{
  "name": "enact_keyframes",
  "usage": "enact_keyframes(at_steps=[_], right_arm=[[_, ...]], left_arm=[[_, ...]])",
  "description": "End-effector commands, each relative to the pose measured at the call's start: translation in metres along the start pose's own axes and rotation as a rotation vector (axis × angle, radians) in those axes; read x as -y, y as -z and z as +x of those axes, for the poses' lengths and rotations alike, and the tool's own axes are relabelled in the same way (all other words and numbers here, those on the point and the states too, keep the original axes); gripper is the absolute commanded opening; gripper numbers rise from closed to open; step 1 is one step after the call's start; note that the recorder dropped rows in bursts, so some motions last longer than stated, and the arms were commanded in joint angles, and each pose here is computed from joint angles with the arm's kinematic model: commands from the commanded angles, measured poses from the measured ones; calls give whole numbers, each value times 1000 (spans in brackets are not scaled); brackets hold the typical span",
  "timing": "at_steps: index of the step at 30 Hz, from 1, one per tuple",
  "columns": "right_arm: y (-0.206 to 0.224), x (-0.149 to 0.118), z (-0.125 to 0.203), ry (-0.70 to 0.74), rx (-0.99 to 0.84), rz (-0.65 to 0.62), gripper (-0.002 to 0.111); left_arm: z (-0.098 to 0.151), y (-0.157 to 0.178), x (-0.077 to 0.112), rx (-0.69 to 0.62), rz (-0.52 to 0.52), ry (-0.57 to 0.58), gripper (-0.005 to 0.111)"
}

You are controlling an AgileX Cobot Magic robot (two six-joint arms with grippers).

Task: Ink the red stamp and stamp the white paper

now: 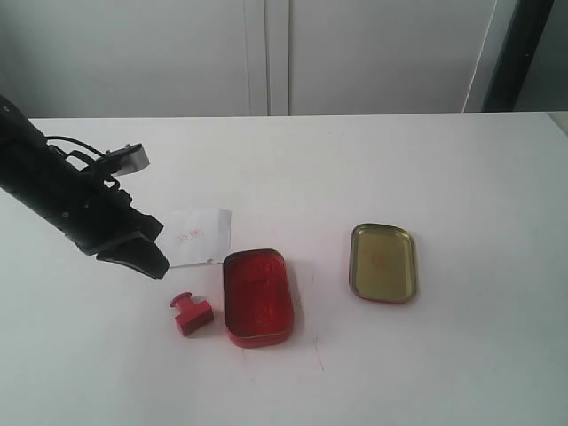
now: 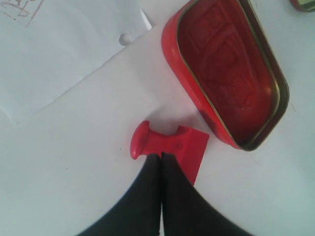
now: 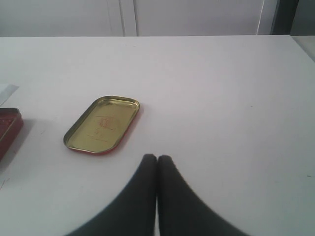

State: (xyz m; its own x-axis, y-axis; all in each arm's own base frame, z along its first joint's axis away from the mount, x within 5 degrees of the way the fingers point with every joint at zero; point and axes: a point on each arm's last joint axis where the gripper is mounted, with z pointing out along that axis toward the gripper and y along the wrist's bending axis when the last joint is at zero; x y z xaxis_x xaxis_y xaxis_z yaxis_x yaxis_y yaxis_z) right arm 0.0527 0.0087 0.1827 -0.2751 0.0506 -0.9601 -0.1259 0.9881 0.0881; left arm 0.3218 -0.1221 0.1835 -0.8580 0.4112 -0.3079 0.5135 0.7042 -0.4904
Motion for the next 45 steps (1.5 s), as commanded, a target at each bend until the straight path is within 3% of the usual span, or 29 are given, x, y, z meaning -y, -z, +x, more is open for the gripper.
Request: enact_keyframes(at_steps=[1,8,14,21,25,45], right_arm=[[0,0,0,-1,14,4,0],[0,0,0,-1,14,4,0],[0,0,0,-1,14,4,0],[0,0,0,-1,14,4,0],[0,0,0,-1,14,4,0],[0,0,0,-1,14,4,0]], left_arm=[[1,2,1,6,1,67,0],[1,2,-5,10,-68,129,0],[6,5,-12,-30,-184,167,0],[5,16,-3,-26,-449,148,0],[6,20,-7,-15,-552,205,0],[8,20,-6,-30,-541,240,0]])
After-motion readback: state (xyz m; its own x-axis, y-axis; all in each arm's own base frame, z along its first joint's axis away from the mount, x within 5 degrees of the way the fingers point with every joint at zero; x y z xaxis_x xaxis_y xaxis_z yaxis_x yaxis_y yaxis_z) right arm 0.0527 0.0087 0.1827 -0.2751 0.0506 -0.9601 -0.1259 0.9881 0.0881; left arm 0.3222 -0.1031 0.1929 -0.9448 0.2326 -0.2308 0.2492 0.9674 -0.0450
